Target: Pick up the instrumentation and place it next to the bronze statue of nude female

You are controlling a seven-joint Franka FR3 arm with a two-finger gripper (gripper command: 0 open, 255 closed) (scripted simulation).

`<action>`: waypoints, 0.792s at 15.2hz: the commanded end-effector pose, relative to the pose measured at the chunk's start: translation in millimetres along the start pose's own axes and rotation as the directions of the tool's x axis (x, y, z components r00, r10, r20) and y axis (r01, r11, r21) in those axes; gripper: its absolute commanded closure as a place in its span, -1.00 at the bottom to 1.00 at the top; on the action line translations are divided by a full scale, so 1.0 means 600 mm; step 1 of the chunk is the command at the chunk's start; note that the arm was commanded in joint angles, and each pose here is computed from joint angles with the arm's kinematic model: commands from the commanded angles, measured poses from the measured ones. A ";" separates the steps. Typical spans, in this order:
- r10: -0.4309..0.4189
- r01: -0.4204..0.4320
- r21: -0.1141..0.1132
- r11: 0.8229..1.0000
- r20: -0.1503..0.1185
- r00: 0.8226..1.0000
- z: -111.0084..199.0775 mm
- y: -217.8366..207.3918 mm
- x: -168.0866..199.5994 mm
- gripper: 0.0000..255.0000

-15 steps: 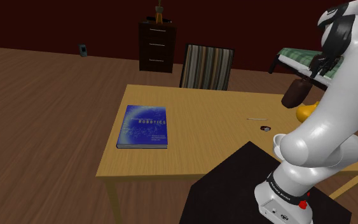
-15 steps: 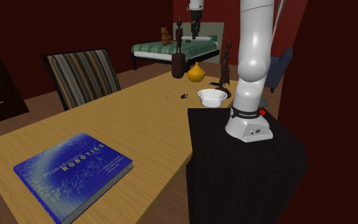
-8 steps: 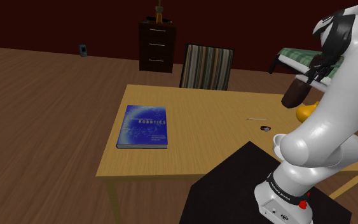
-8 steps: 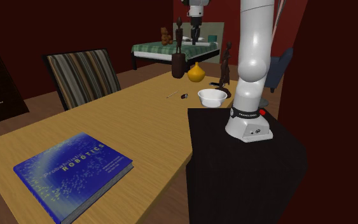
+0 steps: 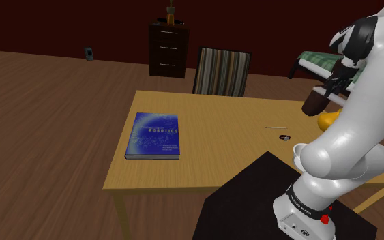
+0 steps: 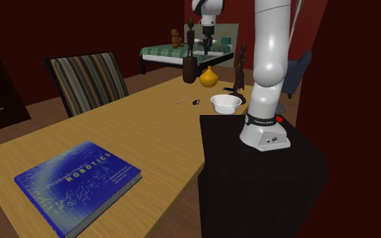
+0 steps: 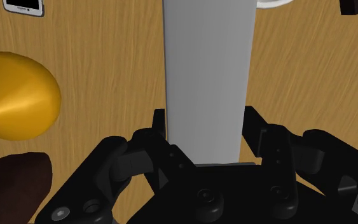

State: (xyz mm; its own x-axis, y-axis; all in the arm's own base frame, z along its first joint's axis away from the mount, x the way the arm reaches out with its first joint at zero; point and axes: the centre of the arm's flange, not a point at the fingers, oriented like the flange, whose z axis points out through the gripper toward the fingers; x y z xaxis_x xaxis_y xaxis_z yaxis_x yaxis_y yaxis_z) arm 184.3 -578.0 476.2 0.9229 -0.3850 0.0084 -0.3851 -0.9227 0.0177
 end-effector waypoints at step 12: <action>0.000 0.000 -0.001 1.000 -0.001 1.000 0.113 -0.003 -0.001 1.00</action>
State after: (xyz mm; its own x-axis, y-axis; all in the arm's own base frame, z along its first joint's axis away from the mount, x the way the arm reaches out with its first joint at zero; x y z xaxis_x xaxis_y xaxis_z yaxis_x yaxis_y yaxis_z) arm 185.5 -576.7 414.3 0.9229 -0.3850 0.0084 -0.3851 -0.9227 0.0177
